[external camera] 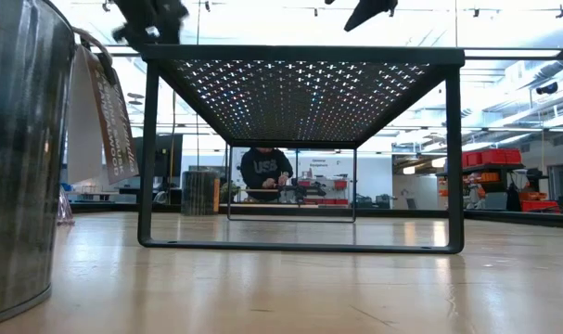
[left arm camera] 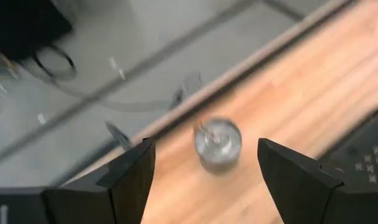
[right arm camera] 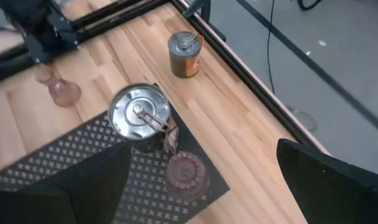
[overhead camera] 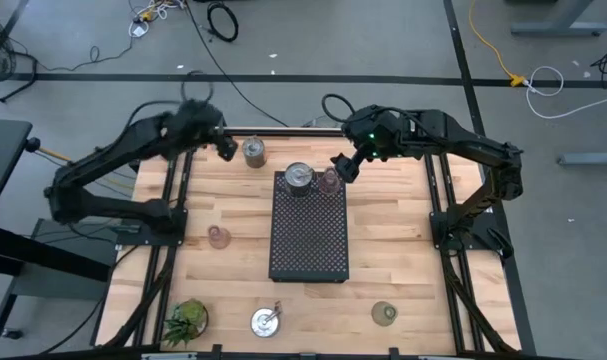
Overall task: Pick & Place candle stick holders
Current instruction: Put the top silver scented candle on the shelf aligned with the other scented candle
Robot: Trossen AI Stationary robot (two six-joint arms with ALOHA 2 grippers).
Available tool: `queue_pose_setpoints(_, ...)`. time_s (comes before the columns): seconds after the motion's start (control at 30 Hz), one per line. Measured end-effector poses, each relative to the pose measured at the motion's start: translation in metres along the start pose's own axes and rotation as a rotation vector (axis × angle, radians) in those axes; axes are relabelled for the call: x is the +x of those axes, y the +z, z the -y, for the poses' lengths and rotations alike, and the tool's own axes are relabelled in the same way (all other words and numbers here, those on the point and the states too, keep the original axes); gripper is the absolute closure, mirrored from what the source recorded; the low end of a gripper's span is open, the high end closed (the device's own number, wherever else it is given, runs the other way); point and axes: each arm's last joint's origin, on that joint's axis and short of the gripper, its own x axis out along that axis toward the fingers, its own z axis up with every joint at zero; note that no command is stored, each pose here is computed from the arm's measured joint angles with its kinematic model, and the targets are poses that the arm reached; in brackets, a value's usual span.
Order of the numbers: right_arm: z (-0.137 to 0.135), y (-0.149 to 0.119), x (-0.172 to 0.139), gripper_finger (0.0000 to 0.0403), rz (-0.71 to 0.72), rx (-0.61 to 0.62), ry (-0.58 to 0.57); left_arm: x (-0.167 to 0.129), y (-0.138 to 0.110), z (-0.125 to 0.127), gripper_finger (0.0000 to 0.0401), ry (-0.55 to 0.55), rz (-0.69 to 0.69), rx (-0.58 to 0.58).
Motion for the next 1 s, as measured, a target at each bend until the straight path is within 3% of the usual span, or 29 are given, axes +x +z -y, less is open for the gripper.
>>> queue_pose_setpoints(0.1, 0.003, -0.004, -0.004, 0.0003, -0.026, -0.074, -0.008, 0.027, 0.007, -0.003, 0.0114, -0.025, -0.12, -0.013)
queue_pose_setpoints(0.27, 0.012, -0.015, -0.022, 0.0003, -0.084, -0.197, -0.025, 0.074, 0.014, -0.009, 0.0114, -0.095, -0.209, -0.099)
queue_pose_setpoints(0.47, 0.023, -0.02, -0.051, 0.0003, -0.022, -0.273, -0.052, 0.117, 0.012, -0.01, 0.0114, -0.089, -0.312, -0.224)
queue_pose_setpoints(0.7, 0.033, -0.024, -0.078, 0.0003, 0.069, -0.276, -0.042, 0.132, 0.009, -0.004, 0.0114, -0.118, -0.364, -0.287)
queue_pose_setpoints(1.0, 0.033, -0.018, -0.084, 0.0003, 0.165, -0.222, -0.024, 0.134, 0.022, 0.005, 0.0114, -0.261, -0.231, -0.228)
